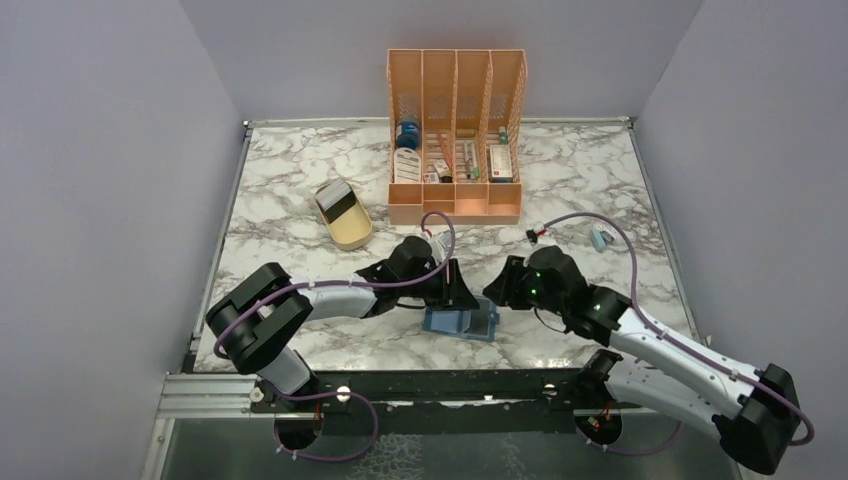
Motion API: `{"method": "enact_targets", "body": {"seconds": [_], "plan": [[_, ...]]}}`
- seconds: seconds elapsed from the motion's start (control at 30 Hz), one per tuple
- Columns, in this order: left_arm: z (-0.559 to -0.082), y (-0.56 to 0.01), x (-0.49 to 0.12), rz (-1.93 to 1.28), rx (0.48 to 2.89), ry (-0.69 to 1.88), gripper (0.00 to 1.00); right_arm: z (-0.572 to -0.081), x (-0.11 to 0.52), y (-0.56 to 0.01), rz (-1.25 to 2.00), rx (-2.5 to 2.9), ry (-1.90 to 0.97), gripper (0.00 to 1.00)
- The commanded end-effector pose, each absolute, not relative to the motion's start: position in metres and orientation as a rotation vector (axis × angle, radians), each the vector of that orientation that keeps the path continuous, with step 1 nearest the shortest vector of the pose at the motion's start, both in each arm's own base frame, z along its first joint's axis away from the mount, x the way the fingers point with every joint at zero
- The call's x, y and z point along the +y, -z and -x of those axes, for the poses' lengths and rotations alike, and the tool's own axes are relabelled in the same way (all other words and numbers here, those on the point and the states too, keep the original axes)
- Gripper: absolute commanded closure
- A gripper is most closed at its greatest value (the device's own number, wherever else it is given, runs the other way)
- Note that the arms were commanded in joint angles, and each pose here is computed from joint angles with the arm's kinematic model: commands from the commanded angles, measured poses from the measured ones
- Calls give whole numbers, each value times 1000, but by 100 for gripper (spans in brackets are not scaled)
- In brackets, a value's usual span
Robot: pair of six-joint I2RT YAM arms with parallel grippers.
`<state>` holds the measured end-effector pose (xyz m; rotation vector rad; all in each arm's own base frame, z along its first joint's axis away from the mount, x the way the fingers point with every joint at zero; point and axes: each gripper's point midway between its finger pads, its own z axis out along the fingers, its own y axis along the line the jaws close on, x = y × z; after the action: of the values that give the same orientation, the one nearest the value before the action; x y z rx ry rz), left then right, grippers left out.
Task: Put the credit cards into the card holder
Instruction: Turn over the card slot at the center of the board.
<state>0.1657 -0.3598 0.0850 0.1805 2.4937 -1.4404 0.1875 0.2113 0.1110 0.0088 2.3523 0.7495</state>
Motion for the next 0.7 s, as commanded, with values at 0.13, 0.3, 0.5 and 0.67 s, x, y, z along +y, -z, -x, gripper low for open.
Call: {"method": "enact_targets", "body": {"seconds": [0.13,0.3,0.5,0.67], "plan": [[-174,-96,-380,-199,2424,1440,58,-196,188,-148,-132,2198,-717,62],[-184,-106,-373,-184,2357,1388,58,-194,194,-149,-103,2202,-748,62],[-224,-115,-327,-220,2334,1058,58,-189,206,-142,-38,2251,-793,62],[-281,-133,-258,-274,2326,666,58,-188,216,-132,11,2289,-808,62]]}}
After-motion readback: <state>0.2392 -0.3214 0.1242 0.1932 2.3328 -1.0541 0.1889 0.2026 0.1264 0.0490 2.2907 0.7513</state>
